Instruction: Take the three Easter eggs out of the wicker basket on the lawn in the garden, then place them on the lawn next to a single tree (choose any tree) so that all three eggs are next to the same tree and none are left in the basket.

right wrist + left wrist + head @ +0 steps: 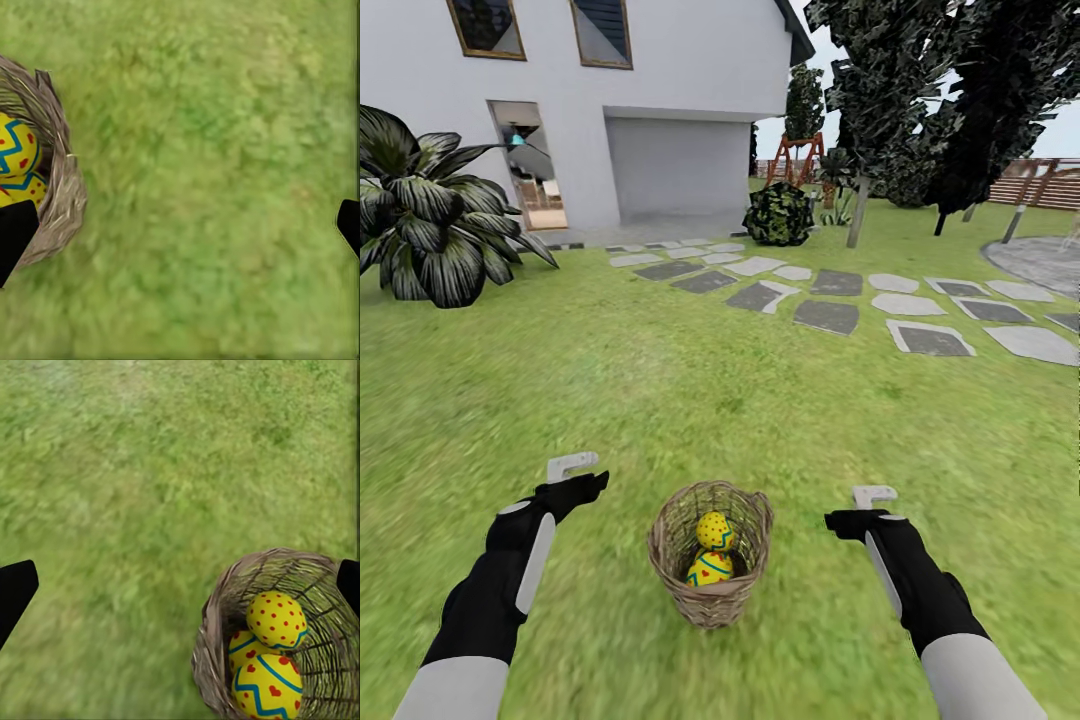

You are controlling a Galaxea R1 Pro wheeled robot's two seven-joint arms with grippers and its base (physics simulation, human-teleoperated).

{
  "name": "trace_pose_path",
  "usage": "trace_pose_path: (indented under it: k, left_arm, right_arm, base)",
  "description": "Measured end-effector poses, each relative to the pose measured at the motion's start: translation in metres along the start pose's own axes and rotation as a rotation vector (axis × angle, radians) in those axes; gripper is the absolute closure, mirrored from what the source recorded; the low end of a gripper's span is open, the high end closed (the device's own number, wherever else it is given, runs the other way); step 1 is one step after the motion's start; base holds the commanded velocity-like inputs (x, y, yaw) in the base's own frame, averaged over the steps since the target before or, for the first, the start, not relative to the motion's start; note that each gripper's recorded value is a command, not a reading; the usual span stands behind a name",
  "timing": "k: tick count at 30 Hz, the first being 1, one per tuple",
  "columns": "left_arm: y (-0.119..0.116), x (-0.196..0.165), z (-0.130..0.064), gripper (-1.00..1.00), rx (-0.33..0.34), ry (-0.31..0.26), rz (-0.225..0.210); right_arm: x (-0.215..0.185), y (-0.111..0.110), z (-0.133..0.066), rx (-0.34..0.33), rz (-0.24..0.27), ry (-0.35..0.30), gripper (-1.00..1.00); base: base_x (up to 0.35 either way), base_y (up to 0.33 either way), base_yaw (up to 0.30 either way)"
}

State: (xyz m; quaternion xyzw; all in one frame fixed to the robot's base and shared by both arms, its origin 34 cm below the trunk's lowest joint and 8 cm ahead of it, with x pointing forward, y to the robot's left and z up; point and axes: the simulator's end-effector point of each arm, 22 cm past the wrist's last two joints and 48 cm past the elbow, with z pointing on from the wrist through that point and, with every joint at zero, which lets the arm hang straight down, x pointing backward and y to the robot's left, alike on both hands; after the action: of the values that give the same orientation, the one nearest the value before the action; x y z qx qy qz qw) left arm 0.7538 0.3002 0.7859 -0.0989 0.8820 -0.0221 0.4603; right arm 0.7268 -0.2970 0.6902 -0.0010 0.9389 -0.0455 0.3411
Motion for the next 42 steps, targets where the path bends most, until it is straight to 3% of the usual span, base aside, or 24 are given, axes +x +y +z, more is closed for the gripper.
trace_pose_path:
  k: [9,14,16,17,19,24,34,37,42]
  left_arm:
    - [0.0,0.0,0.0,-1.0,0.0,-0.003,0.0]
    - [0.001,0.018,0.006,-1.0,-0.001,0.037,0.0]
    - [0.002,0.038,0.011,-1.0,-0.002,0.081,-0.002]
    - [0.004,0.066,0.018,-1.0,-0.005,0.143,-0.004]
    - [0.004,0.089,0.023,-1.0,-0.007,0.194,-0.006]
    - [0.008,0.101,0.025,-1.0,-0.013,0.219,-0.006]
    - [0.006,0.106,0.026,-1.0,-0.01,0.231,-0.008]
    - [0.003,0.125,0.026,-1.0,-0.007,0.272,-0.009]
    - [0.002,0.192,0.025,-1.0,-0.009,0.403,-0.012]
  right_arm:
    - [0.001,0.0,0.0,-0.001,0.001,0.002,-1.0]
    - [0.002,0.001,0.0,-0.001,0.001,0.004,-1.0]
    - [0.002,0.001,0.0,-0.001,0.001,0.004,-1.0]
    - [0.003,0.001,0.0,-0.001,0.001,0.005,-1.0]
    - [0.003,0.001,0.0,-0.001,0.002,0.005,-1.0]
    - [0.003,0.001,0.0,-0.001,0.002,0.005,-1.0]
    - [0.005,0.003,0.001,-0.004,0.001,0.011,-1.0]
    - [0.005,0.004,0.001,-0.007,0.001,0.011,-1.0]
    - [0.005,0.004,0.001,-0.007,-0.001,0.011,-1.0]
  base:
    - [0.0,-0.034,0.0]
    - [0.154,0.0,0.0]
    - [0.332,0.0,0.0]
    - [0.338,0.0,0.0]
    - [0.339,0.0,0.0]
    - [0.299,0.0,0.0]
    - [0.033,0.0,0.0]
    - [0.18,0.0,0.0]
    - [0.317,0.0,0.0]
